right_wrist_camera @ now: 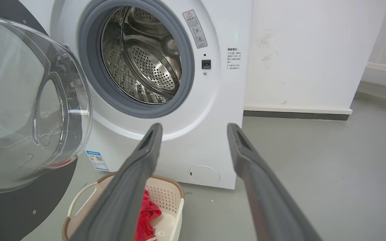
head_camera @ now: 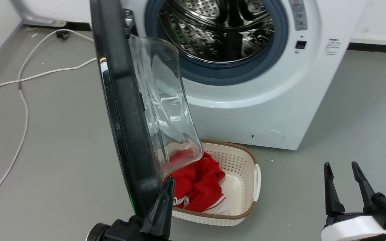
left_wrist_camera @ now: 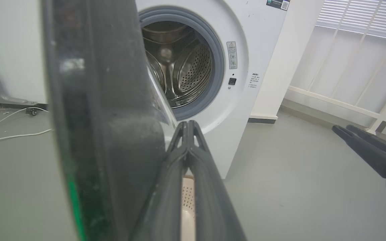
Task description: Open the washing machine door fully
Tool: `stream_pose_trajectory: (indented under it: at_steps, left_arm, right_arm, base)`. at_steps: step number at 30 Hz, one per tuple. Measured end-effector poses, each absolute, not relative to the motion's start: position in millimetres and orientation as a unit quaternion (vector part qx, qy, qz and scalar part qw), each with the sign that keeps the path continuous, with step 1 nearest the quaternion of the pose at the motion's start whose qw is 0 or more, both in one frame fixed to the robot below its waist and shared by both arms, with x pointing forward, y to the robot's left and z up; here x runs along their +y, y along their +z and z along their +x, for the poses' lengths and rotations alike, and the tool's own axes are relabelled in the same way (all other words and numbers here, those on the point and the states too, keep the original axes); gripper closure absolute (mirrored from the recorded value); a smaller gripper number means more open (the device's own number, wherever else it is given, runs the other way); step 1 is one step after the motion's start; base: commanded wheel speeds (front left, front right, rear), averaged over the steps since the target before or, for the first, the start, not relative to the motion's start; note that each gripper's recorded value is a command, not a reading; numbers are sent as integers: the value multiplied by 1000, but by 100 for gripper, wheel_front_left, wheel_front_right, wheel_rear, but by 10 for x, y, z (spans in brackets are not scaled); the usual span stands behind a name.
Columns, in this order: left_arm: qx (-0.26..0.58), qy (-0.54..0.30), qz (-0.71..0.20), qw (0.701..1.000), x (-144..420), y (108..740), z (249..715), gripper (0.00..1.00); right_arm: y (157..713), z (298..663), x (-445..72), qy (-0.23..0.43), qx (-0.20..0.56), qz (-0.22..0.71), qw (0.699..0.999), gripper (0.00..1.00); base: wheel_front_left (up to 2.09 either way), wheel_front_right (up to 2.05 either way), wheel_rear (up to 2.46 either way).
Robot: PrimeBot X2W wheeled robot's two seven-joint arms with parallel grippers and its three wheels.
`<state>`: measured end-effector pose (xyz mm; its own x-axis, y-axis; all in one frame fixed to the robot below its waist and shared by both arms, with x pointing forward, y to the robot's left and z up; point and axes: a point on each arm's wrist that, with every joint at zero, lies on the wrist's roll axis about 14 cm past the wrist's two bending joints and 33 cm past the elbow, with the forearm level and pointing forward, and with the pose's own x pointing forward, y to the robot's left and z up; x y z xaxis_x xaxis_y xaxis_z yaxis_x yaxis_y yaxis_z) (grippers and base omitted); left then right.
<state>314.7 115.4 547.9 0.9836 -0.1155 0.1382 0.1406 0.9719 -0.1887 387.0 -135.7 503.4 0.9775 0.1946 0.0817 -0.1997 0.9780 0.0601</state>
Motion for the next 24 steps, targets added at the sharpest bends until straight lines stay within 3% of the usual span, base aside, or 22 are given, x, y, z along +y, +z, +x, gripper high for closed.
stream_pose_trajectory:
  at_steps: [24]
  left_arm:
    - [-71,160,-102,979,2538,5352,2863,100]
  right_arm:
    - [5118,4114,-665,196,-48,34,979,0]
  base:
    - [0,0,0]
